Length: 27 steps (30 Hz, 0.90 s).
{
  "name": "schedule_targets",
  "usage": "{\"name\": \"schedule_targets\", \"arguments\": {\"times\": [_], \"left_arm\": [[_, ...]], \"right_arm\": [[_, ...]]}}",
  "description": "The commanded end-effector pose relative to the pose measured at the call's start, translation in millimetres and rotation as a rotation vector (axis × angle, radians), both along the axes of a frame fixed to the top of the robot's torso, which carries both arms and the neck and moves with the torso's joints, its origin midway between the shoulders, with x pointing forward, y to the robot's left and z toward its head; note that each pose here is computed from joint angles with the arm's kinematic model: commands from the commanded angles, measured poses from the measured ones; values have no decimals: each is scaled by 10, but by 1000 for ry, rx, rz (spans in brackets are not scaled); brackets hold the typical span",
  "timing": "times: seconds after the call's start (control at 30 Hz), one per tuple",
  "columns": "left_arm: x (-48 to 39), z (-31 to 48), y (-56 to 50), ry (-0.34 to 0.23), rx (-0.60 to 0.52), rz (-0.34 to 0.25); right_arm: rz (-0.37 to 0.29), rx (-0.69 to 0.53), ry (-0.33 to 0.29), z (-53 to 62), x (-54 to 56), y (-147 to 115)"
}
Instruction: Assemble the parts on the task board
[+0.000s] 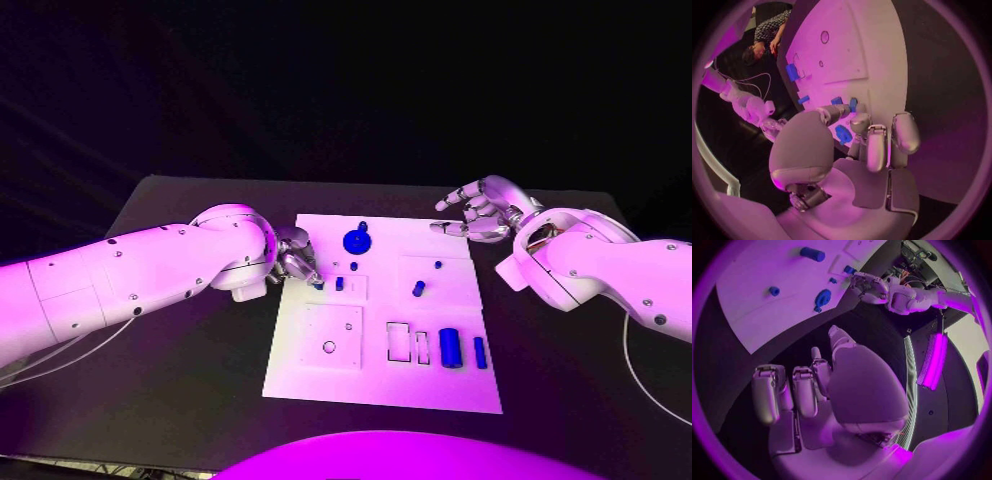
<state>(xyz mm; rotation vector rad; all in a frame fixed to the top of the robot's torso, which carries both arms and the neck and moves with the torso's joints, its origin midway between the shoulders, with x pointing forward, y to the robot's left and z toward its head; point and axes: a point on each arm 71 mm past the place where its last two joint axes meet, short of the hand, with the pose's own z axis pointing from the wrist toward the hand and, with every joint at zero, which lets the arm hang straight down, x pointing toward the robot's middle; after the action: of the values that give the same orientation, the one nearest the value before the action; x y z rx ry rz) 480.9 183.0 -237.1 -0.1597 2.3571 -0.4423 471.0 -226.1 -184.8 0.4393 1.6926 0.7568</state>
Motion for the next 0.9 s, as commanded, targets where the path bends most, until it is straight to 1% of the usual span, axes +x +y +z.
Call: {"name": "schedule_targets", "arguments": {"times": [0.03,0.53,0.9], "left_arm": [[-10,-13,3,3,20,-15],[-36,-10,-73,14,8,-33],[-20,-28,-111,16,4,-32]], "right_arm": [[19,-2,-1,-2,-7,13],[19,-2,0,-3,-7,11],[19,-2,0,-3,-6,12]]}}
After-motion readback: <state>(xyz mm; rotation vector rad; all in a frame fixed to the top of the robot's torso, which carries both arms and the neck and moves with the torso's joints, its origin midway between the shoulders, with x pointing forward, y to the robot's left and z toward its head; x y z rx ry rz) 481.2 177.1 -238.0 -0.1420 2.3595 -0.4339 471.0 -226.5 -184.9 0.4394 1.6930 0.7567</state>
